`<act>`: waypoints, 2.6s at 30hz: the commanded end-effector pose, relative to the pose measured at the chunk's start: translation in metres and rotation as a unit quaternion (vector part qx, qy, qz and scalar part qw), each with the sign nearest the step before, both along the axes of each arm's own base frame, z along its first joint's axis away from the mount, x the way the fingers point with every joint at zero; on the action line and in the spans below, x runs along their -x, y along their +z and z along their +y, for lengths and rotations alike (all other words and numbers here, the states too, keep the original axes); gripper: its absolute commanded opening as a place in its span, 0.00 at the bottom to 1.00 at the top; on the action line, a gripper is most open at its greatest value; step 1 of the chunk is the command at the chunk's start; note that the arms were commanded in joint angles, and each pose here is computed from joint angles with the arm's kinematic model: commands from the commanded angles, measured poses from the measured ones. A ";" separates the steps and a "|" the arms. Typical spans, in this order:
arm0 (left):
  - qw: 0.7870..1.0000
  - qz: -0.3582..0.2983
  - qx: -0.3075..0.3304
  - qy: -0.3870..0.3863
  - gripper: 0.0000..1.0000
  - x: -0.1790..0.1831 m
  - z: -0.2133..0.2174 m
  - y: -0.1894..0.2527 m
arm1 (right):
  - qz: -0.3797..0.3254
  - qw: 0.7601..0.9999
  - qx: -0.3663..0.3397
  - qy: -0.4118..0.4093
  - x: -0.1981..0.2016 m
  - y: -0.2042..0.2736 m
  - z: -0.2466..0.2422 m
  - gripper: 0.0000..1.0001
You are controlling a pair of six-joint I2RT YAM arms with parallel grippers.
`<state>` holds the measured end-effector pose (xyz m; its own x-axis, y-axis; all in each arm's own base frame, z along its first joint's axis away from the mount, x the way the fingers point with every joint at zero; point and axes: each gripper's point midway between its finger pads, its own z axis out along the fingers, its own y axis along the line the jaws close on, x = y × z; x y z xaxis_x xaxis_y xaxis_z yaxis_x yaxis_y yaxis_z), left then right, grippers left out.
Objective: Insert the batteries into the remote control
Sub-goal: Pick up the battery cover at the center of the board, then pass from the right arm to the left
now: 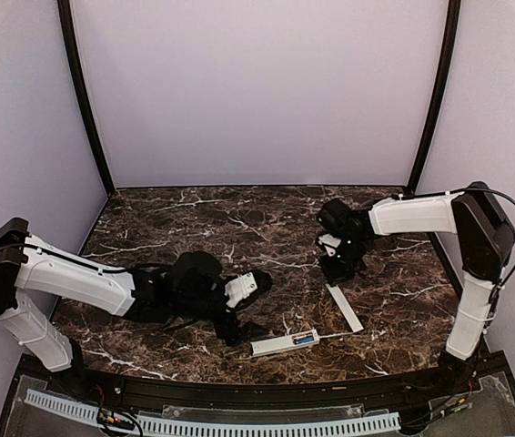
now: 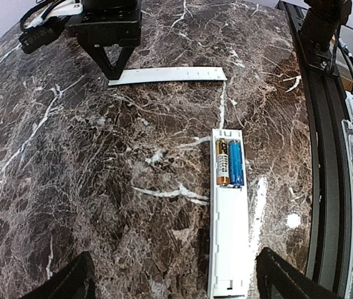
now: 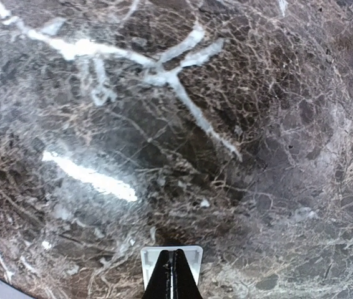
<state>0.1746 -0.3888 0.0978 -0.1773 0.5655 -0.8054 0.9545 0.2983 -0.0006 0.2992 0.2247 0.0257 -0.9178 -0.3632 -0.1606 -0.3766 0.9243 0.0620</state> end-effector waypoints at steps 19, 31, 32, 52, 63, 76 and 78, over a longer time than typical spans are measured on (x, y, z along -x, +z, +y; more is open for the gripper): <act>0.965 0.108 0.159 0.180 0.87 -0.054 -0.033 0.065 | -0.161 0.978 -0.130 -0.025 -0.007 0.138 0.052 0.00; 0.955 0.139 0.209 0.158 0.95 -0.060 -0.067 0.086 | -0.232 0.955 -0.186 -0.003 0.010 0.209 0.106 0.00; 0.953 0.138 0.212 0.164 0.95 -0.063 -0.067 0.087 | -0.239 0.953 -0.189 -0.001 0.012 0.213 0.109 0.00; 0.930 0.141 0.274 0.199 0.48 -0.082 -0.069 0.114 | -0.252 0.936 -0.243 0.037 0.027 0.243 0.134 0.00; 0.926 0.126 0.304 0.187 0.00 -0.084 -0.070 0.128 | -0.255 0.922 -0.286 0.060 0.033 0.254 0.146 0.00; 0.936 0.024 0.343 0.077 0.00 -0.052 -0.056 0.181 | -0.342 0.811 -0.391 0.269 0.101 0.351 0.112 0.40; 0.936 0.004 0.350 0.039 0.00 -0.038 -0.055 0.193 | -0.330 0.784 -0.426 0.308 0.118 0.351 0.105 0.47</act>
